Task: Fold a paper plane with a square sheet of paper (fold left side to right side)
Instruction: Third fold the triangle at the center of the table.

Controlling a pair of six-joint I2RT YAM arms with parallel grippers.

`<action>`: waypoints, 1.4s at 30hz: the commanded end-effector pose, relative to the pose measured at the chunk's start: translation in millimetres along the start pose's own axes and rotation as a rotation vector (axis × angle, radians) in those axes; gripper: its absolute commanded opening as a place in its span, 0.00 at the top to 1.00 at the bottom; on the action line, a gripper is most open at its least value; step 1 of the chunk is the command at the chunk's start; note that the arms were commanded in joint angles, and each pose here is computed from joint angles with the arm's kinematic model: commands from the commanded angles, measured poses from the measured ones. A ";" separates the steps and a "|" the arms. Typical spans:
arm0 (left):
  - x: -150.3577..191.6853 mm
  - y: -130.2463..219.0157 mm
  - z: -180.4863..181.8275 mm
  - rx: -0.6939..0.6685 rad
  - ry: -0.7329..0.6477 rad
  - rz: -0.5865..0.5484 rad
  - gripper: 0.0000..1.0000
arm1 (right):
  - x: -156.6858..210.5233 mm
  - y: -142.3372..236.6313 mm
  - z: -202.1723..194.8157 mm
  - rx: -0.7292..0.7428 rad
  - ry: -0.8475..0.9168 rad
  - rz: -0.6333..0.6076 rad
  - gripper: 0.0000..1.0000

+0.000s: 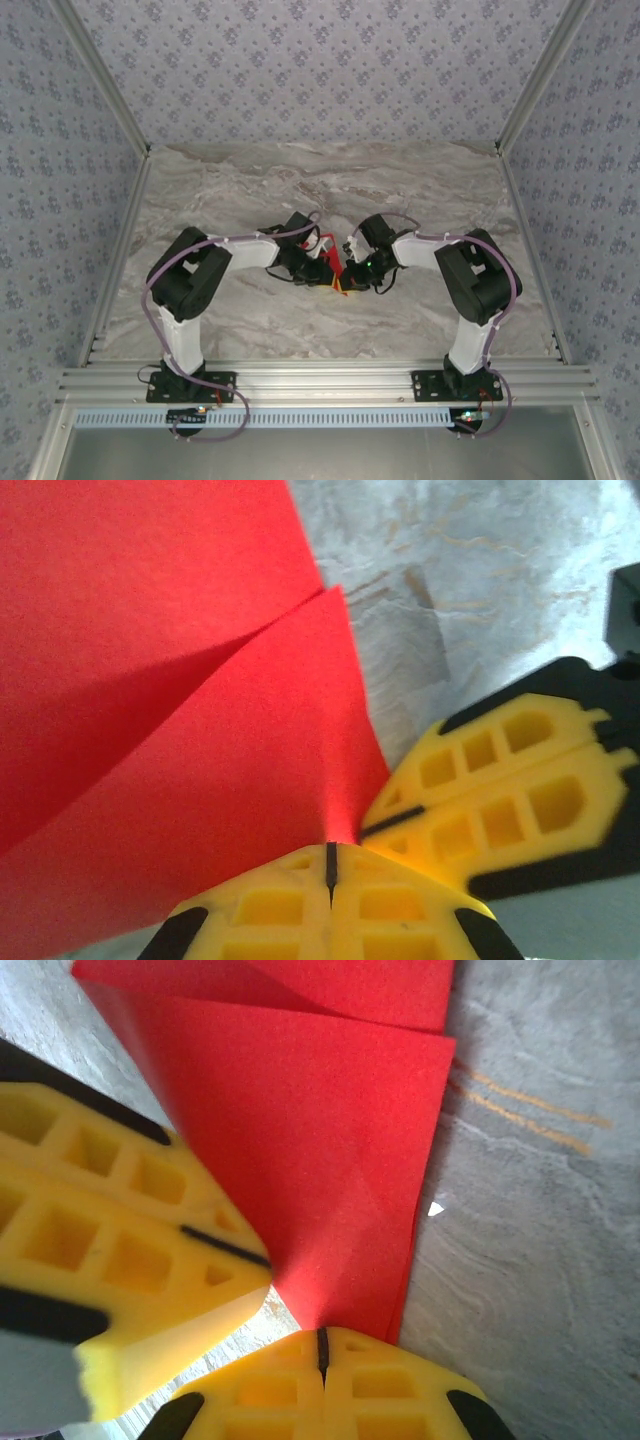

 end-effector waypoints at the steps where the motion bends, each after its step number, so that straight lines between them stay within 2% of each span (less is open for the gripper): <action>1: -0.3 -6.5 13.3 -0.046 -0.009 -0.005 0.99 | 29.5 -15.7 -68.3 0.265 -0.128 0.086 1.00; 9: 2.2 -5.3 46.2 -0.114 0.032 -0.006 0.99 | 34.0 -12.6 -75.6 0.316 -0.124 0.104 1.00; 22: 3.6 49.4 108.4 -0.216 0.083 -0.034 1.00 | 39.4 -9.9 -81.8 0.348 -0.126 0.122 1.00; 27: -0.4 73.0 121.1 -0.223 0.100 -0.076 1.00 | 36.5 -9.3 -78.4 0.338 -0.120 0.114 1.00; 30: -12.9 88.0 106.2 -0.194 0.071 -0.127 0.99 | 33.7 -8.8 -75.1 0.328 -0.118 0.107 1.00; 34: -24.2 98.6 66.7 -0.123 0.015 -0.181 0.98 | 31.1 -9.0 -70.5 0.312 -0.116 0.098 1.00; 38: -24.3 80.1 24.8 -0.068 -0.057 -0.162 0.96 | 28.2 -9.3 -67.3 0.307 -0.112 0.089 1.00; 42: -29.0 50.3 11.9 -0.051 -0.082 -0.122 0.96 | 26.8 -9.8 -65.2 0.304 -0.109 0.087 1.00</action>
Point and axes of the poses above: each hand's point on the last joint's axis, 136 mm out from that joint toward the fingers, its own y axis back along the fingers, its own z axis along the line the jaws close on, x = y × z, the point moved 1 cm from there along y, back along the fingers, and after that the axes turned 10 degrees about -y, right-handed, at the moved point
